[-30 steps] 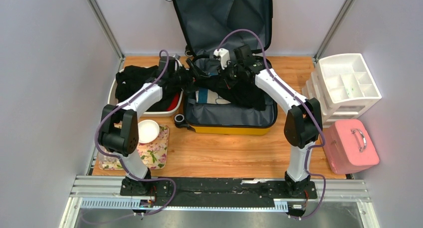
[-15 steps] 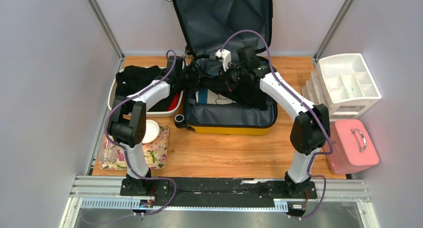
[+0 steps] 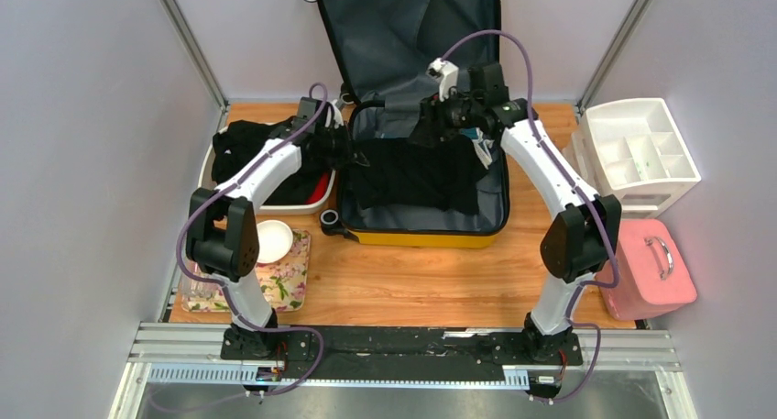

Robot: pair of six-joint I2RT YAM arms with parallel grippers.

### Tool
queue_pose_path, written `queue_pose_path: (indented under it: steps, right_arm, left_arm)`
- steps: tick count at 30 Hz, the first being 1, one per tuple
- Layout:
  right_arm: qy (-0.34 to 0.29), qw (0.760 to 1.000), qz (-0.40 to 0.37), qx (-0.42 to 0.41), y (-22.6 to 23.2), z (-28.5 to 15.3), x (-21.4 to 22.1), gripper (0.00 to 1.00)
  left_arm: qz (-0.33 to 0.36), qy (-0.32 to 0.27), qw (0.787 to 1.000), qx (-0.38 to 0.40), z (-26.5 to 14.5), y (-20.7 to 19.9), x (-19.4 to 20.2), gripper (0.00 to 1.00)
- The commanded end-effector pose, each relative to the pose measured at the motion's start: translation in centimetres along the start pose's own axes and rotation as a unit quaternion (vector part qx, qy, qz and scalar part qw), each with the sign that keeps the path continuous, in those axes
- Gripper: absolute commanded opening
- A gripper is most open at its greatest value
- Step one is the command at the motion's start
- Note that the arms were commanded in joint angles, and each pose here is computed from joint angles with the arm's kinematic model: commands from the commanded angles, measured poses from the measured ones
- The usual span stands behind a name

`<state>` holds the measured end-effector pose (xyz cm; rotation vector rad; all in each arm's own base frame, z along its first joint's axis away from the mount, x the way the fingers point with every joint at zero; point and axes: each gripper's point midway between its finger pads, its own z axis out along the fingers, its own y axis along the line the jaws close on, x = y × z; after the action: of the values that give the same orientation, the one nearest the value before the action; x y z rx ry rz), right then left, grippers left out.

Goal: Open, take out, and arrange the luggage

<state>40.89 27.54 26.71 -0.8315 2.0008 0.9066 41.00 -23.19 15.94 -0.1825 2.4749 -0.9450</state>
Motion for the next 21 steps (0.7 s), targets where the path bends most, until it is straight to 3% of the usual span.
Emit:
queue_pose_path:
  steps: [1,8,21]
  right_arm:
    - [0.024,0.994,0.064,0.088,-4.8,-2.1,2.3,0.67]
    - [0.108,0.972,0.095,0.184,-10.7,-1.9,8.4,0.58]
    - [0.189,0.952,0.134,0.201,-13.2,0.1,14.3,0.52]
  left_arm:
    - [0.095,0.009,0.993,-0.065,-5.2,2.9,-0.3,0.0]
    - [0.157,-0.01,0.98,-0.119,-6.4,5.6,-1.8,0.0]
    - [0.155,-0.023,0.981,-0.117,-6.2,5.3,-2.6,0.0]
